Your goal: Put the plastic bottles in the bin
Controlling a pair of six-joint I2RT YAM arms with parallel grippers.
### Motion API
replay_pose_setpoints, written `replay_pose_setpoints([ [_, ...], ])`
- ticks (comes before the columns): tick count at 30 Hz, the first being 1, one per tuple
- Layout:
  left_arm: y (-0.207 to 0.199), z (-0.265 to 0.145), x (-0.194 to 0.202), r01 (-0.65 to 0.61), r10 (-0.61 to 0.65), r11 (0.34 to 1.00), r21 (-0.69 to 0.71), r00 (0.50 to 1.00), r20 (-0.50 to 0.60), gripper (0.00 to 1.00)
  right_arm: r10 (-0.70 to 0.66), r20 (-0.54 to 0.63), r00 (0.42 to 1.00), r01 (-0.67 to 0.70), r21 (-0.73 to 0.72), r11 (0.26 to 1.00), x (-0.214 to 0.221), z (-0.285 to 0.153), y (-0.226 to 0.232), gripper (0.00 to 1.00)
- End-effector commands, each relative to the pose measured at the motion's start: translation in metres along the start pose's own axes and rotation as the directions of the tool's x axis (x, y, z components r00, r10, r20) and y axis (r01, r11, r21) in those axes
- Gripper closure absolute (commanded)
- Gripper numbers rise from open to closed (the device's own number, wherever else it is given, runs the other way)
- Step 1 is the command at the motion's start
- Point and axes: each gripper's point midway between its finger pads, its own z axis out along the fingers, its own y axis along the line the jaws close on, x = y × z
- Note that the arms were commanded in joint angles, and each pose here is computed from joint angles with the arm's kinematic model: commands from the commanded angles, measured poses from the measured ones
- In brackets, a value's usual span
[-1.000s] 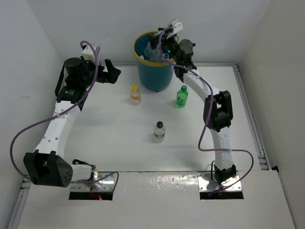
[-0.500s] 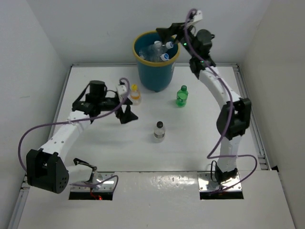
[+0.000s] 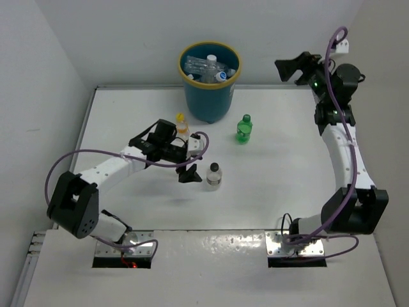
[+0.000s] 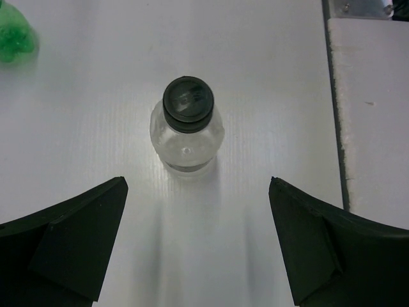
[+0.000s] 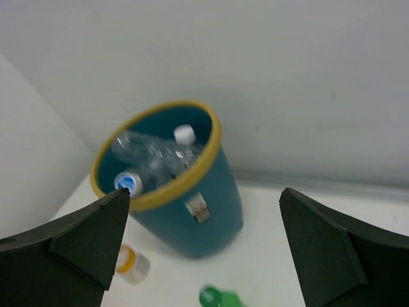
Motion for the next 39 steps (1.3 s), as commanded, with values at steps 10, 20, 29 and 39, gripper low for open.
replay_pose_setpoints([
  [10,0.02,0.059,-0.022,-0.107,0.1,0.988,0.113,0.993,0.065,0.0,0.017,-0.109,0.994,-0.007,0.091,0.996,0.033,-0.055,-0.035,0.01],
  [20,0.007,0.079,-0.017,-0.106,0.093,0.975,0.194,0.993,0.075,0.38,0.008,-0.148,0.989,0.007,0.104,0.995,0.053,-0.053,-0.051,0.01],
  [29,0.069,-0.007,-0.143,0.017,-0.026,0.999,0.036,0.969,0.244,0.88,-0.068,-0.266,0.962,0.088,0.064,0.994,0.12,-0.04,-0.069,0.02],
  [39,0.226,-0.192,-0.294,0.263,0.062,0.84,-0.474,0.822,0.566,1.0,-0.215,-0.368,0.905,0.202,-0.074,0.977,0.201,-0.019,-0.056,0.01],
])
